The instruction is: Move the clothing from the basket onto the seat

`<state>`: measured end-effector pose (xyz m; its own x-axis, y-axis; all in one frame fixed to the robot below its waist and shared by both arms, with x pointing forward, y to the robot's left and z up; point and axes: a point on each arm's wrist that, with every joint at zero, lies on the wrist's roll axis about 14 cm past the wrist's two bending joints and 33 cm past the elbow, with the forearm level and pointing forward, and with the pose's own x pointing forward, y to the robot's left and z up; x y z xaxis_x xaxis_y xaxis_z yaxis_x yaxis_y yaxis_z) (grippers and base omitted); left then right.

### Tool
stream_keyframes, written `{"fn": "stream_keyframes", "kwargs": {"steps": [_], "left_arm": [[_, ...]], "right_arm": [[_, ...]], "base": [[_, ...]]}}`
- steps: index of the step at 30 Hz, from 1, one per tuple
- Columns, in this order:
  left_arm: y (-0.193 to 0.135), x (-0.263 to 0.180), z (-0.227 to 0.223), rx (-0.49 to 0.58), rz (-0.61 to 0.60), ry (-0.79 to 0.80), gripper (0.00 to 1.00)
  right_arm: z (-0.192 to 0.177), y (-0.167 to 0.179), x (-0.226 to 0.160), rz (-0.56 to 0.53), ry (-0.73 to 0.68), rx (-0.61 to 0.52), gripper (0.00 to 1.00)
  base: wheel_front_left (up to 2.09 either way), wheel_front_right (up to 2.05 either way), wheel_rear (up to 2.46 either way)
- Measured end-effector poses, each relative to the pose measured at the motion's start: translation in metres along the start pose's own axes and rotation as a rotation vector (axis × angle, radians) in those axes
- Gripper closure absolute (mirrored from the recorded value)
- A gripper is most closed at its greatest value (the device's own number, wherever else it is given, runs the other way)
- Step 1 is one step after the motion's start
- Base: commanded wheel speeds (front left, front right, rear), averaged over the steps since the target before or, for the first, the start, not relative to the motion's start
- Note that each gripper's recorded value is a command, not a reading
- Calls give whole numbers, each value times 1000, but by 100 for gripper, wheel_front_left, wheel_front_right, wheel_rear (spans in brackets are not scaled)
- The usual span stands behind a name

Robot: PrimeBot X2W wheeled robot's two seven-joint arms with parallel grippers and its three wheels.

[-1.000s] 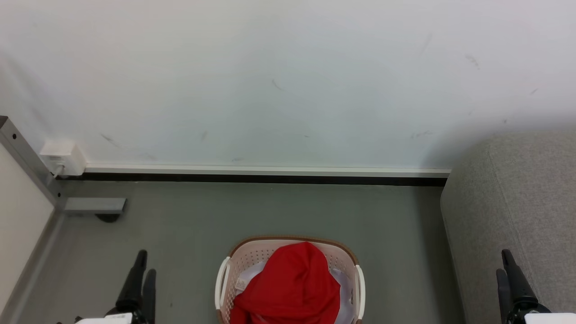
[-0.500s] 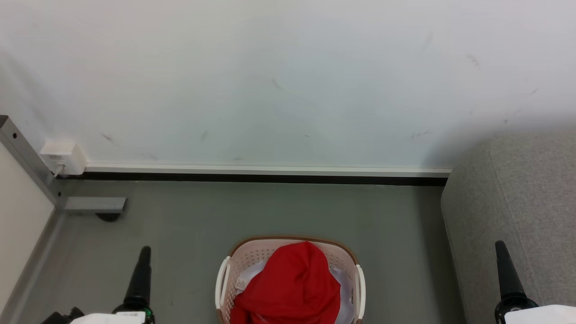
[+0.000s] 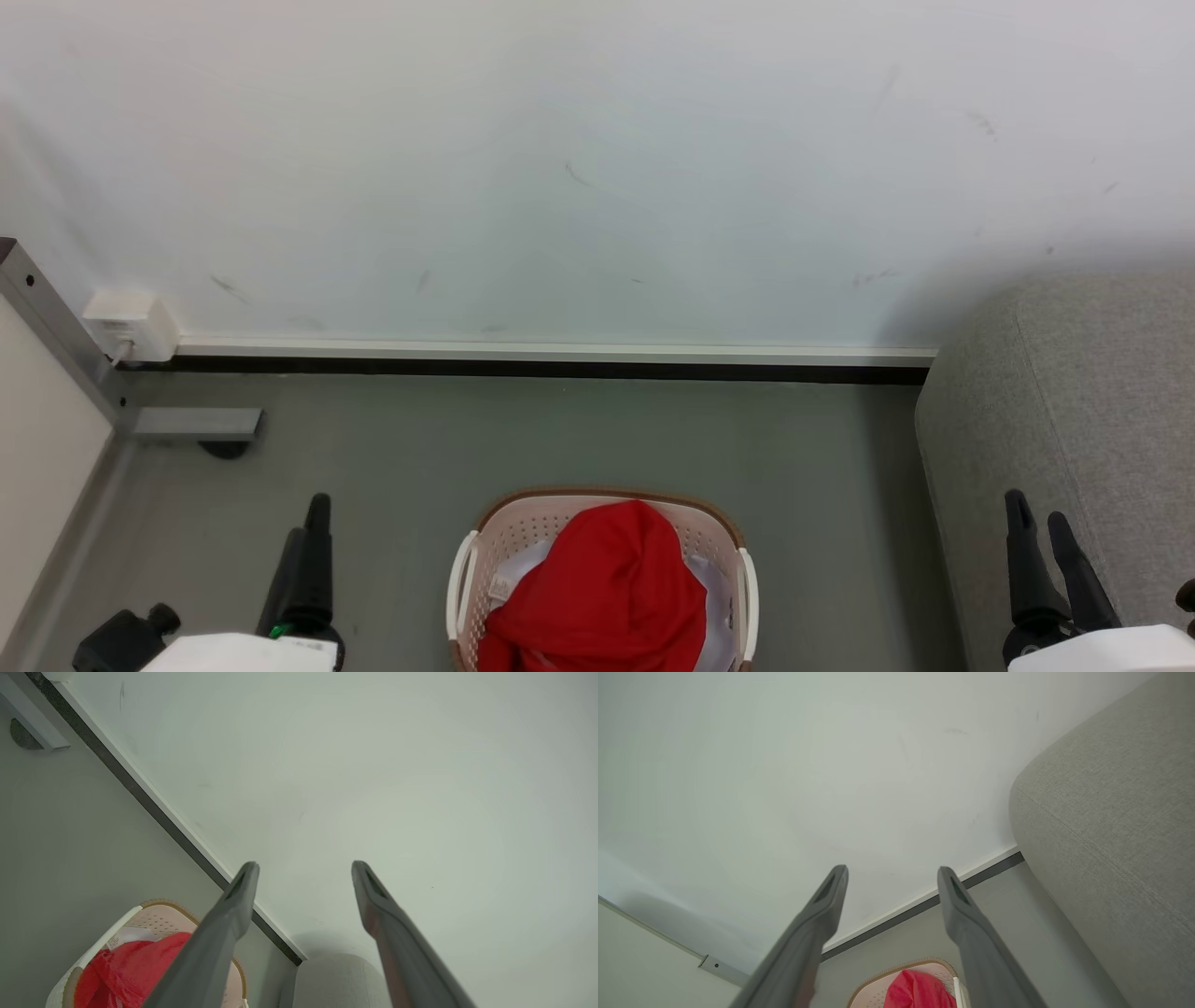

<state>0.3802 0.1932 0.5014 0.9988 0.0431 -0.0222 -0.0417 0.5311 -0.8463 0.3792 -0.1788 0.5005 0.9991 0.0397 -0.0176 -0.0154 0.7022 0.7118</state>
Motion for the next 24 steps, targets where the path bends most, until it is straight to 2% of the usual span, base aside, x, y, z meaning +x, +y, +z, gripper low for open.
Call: {"fn": "stream_keyframes", "kwargs": {"steps": [9, 24], "left_arm": [[0, -1, -1, 183, -2, -6, 0], [1, -5, -2, 436, -15, -12, 0]], "right_arm": [[0, 4, 0, 21, -4, -180, 0], [-4, 2, -2, 31, -1, -380, 0]], "base": [[0, 0, 0], [0, 0, 0]]}}
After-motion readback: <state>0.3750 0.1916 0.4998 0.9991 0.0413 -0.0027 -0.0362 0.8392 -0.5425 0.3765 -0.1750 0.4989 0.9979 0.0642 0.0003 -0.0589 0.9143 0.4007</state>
